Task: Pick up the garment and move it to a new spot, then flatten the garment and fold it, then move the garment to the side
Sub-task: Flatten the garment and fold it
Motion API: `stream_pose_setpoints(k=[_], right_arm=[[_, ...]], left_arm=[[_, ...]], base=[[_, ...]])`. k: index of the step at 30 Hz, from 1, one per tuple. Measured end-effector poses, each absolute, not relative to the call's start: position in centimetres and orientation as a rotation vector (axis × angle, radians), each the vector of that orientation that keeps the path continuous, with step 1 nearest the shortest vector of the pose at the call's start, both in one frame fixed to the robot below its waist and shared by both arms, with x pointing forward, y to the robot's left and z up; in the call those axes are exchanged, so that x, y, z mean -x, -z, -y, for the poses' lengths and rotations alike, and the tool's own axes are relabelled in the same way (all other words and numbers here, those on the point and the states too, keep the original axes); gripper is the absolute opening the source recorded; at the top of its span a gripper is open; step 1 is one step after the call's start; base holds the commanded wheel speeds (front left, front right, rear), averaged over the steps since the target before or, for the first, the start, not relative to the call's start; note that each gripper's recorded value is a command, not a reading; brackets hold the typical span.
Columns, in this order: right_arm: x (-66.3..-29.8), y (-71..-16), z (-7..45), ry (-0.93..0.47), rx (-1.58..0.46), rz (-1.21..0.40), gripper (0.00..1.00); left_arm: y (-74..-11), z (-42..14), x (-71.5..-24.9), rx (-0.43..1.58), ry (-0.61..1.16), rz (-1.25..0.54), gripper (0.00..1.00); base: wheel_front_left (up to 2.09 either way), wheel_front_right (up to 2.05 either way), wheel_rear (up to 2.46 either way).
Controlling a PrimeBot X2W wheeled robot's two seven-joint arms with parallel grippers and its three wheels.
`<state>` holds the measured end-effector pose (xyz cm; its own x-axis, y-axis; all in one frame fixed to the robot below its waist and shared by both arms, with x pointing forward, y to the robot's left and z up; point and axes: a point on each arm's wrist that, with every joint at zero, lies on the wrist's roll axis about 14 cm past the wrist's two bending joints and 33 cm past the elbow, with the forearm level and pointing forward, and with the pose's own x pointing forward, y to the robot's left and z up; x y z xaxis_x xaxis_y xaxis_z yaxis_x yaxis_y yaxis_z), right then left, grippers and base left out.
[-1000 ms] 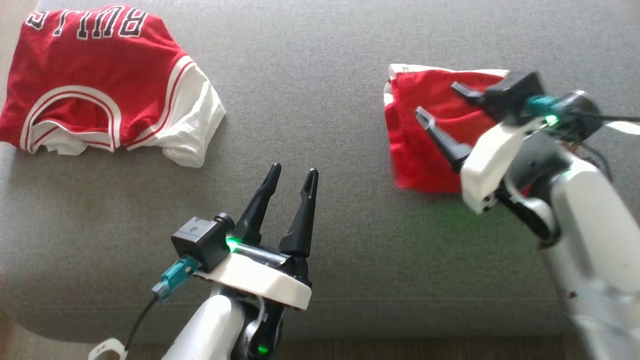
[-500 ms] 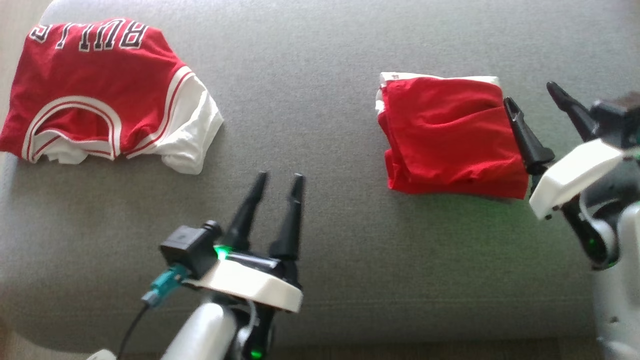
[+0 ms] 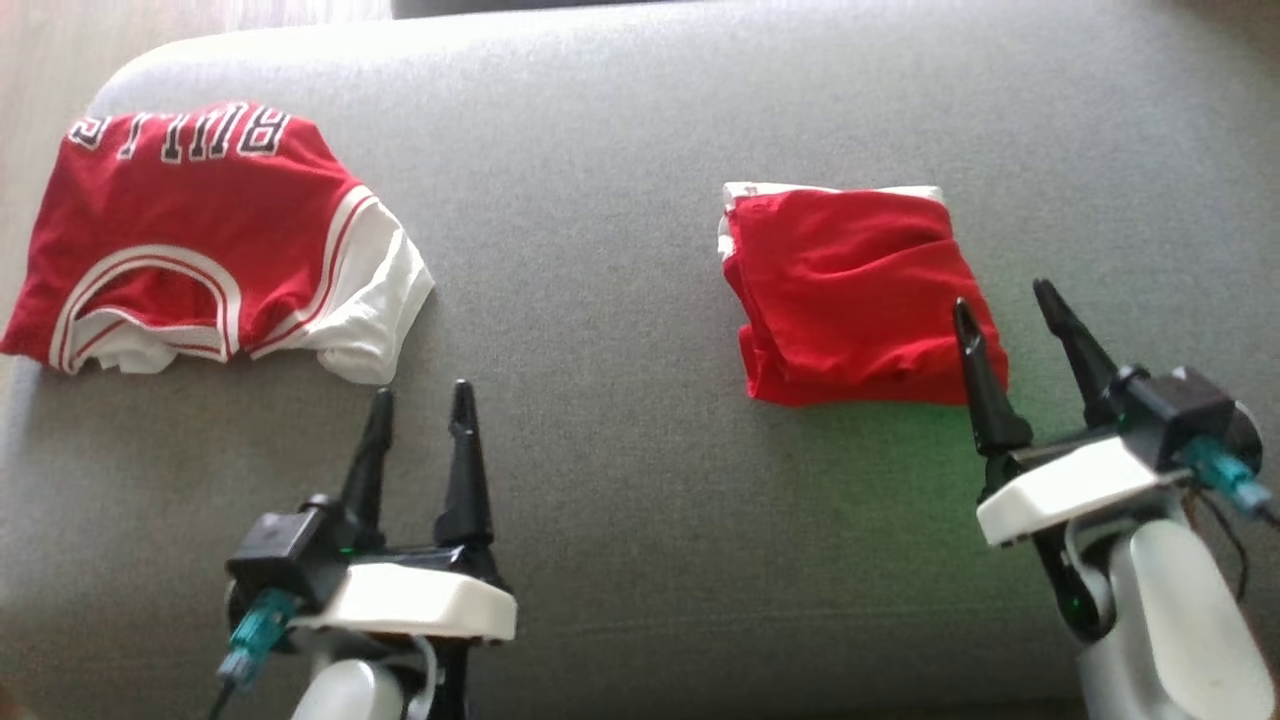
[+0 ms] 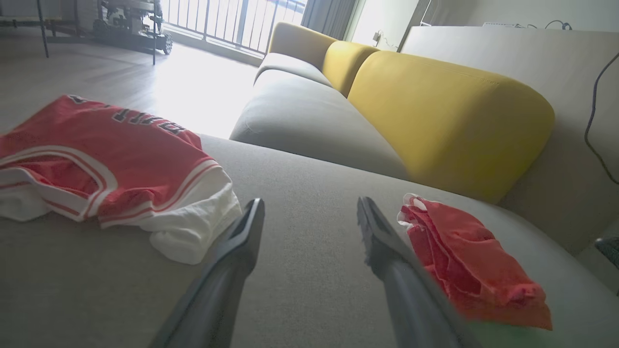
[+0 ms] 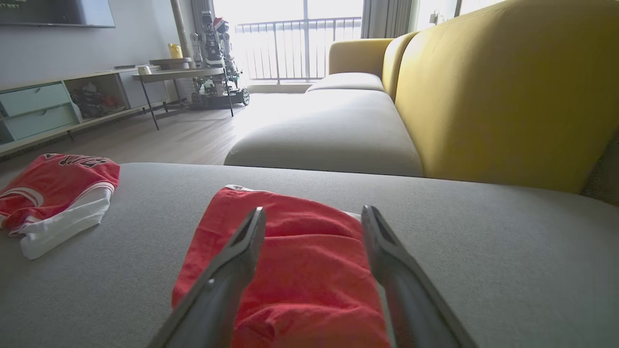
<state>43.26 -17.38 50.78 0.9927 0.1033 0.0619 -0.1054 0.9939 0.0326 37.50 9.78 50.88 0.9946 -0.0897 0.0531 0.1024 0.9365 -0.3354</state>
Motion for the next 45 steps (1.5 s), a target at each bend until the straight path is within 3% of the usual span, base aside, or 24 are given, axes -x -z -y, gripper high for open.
stream_pose_setpoints(k=[18, 25, 45], right_arm=[[-39.1, -51.7, 15.1, -0.156, -0.049, 0.111, 1.0], [-36.7, -50.0, 15.2, -0.148, -0.075, 0.057, 1.0], [-36.2, -49.5, 16.5, -0.105, -0.099, 0.042, 1.0]], left_arm=[[-53.1, -13.5, -34.7, 0.142, 0.007, 0.139, 1.0], [-52.1, -13.8, -32.5, 0.102, 0.013, 0.113, 1.0], [-50.8, -13.1, -32.2, 0.077, 0.047, 0.075, 1.0]], base=[[0.0, 0.0, 0.0], [0.0, 0.0, 0.0], [0.0, 0.0, 0.0]])
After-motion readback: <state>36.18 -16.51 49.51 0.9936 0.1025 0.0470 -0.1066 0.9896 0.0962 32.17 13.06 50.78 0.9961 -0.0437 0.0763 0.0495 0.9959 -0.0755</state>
